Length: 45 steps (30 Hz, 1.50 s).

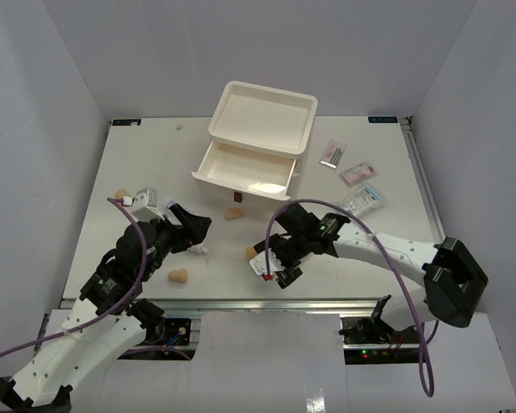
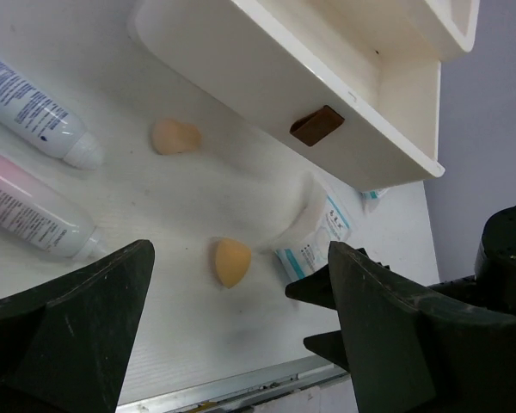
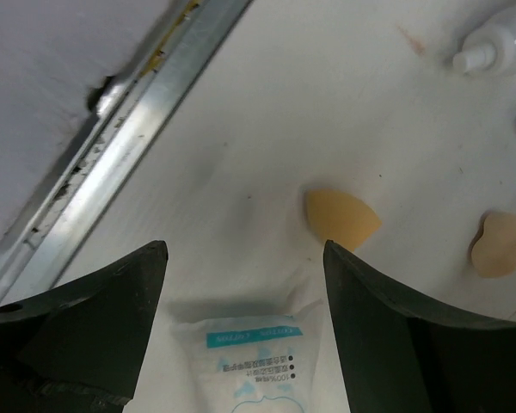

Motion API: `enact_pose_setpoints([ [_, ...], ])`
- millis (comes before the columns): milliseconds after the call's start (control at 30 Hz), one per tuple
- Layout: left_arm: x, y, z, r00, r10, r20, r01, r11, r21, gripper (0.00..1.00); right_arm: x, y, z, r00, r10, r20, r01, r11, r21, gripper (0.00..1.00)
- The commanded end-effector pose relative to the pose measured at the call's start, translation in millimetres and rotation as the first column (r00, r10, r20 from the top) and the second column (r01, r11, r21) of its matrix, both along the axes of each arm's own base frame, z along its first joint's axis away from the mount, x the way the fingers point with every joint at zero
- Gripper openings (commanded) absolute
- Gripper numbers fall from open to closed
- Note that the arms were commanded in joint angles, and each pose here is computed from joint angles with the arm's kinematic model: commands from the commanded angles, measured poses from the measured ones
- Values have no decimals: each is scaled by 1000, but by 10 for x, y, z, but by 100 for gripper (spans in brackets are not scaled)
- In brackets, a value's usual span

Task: Organize the makeup

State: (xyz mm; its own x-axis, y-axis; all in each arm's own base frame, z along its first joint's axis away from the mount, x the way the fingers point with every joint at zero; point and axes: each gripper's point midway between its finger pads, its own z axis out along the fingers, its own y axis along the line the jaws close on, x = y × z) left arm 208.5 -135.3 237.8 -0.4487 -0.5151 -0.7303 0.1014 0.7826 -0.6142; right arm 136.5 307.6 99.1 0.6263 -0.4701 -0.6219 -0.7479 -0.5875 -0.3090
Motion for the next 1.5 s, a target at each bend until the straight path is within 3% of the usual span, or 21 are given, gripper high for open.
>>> enact_pose_setpoints([
  [0, -97, 342, 15, 988, 151, -43, -151, 989, 11, 93, 452, 427, 106, 985, -128, 119, 119, 990, 79, 77],
  [367, -241, 544, 20, 976, 212, -53, -212, 977, -8, 93, 594, 710, -247, 974, -154, 164, 152, 988, 22, 65],
  [600, -291, 579, -30, 972, 222, -72, -224, 974, -18, 93, 632, 659, -428, 969, -167, 182, 175, 984, -29, 53],
  [833, -266, 504, -150, 973, 207, -106, -210, 978, -18, 93, 710, 545, -583, 956, -193, 221, 215, 973, -80, 48],
  [1067, -259, 382, -369, 969, 179, -173, -187, 982, -27, 92, 662, 409, -701, 962, -183, 203, 211, 970, -125, 27],
  [1267, -252, 291, -559, 955, 170, -242, -185, 982, -39, 90, 455, 489, -374, 981, -174, 81, 179, 982, -66, 13],
  [1467, -223, 245, -694, 929, 199, -311, -228, 972, -60, 83, 152, 544, 464, 989, -137, -57, 143, 984, 104, 9],
])
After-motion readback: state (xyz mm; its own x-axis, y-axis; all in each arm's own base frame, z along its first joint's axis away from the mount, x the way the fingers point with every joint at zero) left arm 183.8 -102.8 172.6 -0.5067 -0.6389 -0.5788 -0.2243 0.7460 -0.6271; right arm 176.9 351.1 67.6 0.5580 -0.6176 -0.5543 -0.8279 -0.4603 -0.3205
